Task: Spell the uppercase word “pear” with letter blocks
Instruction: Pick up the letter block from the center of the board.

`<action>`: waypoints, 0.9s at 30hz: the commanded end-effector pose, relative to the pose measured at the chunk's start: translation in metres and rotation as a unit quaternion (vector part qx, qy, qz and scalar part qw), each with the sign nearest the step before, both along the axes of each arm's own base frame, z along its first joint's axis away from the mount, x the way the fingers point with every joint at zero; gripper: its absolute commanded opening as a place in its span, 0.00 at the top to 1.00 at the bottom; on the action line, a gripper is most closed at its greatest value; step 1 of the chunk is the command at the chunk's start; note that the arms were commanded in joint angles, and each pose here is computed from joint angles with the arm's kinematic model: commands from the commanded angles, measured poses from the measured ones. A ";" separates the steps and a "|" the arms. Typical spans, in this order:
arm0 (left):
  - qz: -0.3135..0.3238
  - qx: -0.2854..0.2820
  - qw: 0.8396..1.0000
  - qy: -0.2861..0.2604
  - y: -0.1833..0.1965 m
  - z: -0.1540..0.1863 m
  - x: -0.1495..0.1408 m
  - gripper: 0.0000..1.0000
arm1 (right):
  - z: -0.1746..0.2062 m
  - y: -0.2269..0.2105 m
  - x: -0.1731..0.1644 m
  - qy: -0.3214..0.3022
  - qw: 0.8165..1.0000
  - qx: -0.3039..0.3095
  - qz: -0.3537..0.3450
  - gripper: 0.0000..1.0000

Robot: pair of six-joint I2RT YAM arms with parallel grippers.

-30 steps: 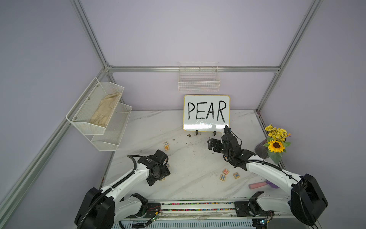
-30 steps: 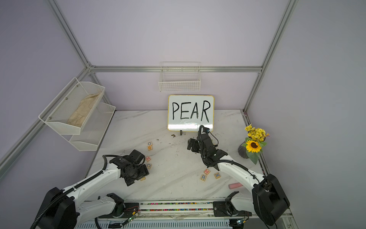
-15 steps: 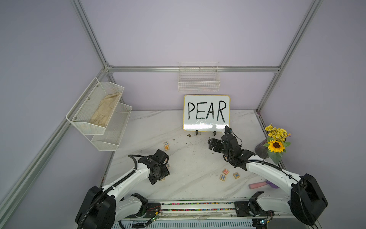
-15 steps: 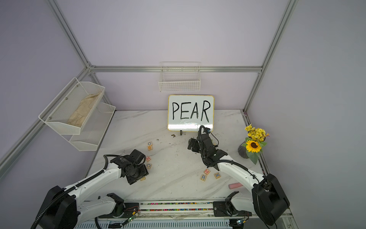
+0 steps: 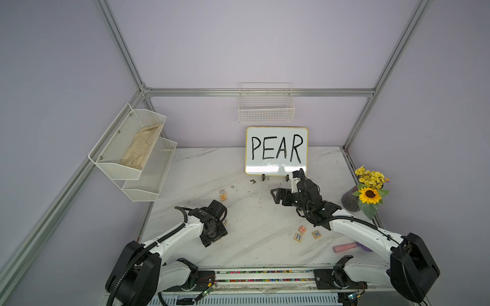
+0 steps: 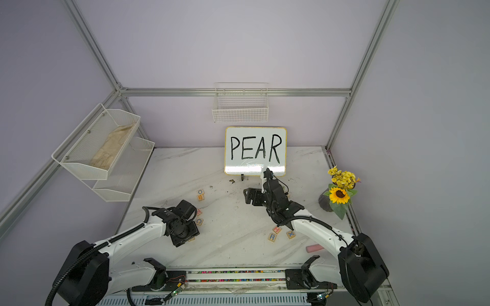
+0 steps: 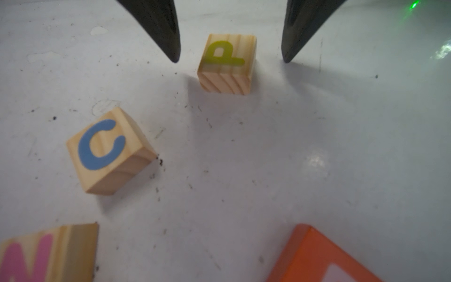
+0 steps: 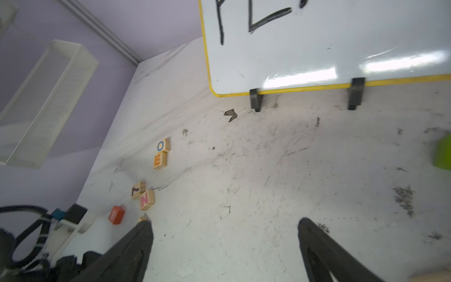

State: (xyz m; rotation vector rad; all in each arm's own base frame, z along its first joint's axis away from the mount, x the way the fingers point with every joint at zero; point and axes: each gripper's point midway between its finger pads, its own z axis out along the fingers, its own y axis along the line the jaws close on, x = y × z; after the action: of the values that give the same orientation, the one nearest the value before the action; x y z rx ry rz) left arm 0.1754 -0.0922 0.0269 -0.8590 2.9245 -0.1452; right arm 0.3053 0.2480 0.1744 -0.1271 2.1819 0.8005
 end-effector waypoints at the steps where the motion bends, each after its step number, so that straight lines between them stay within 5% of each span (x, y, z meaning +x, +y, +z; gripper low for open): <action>1: 0.003 -0.006 1.000 0.009 -0.002 -0.007 -0.004 0.36 | 0.016 0.043 -0.031 -0.043 0.990 0.005 0.136 0.05; 14: -0.013 -0.004 1.000 0.009 -0.003 -0.008 -0.001 0.36 | -0.016 0.160 -0.126 -0.064 0.928 -0.033 0.366 0.05; 27: -0.031 0.009 0.999 0.007 -0.002 -0.008 0.004 0.46 | -0.015 0.181 -0.153 -0.101 0.911 -0.056 0.396 0.05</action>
State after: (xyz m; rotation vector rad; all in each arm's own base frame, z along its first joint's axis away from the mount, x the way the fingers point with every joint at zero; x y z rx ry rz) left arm 0.1766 -0.0946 0.0205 -0.8154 2.9550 -0.1365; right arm 0.1516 0.4223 0.1458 -1.1412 2.0214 1.0415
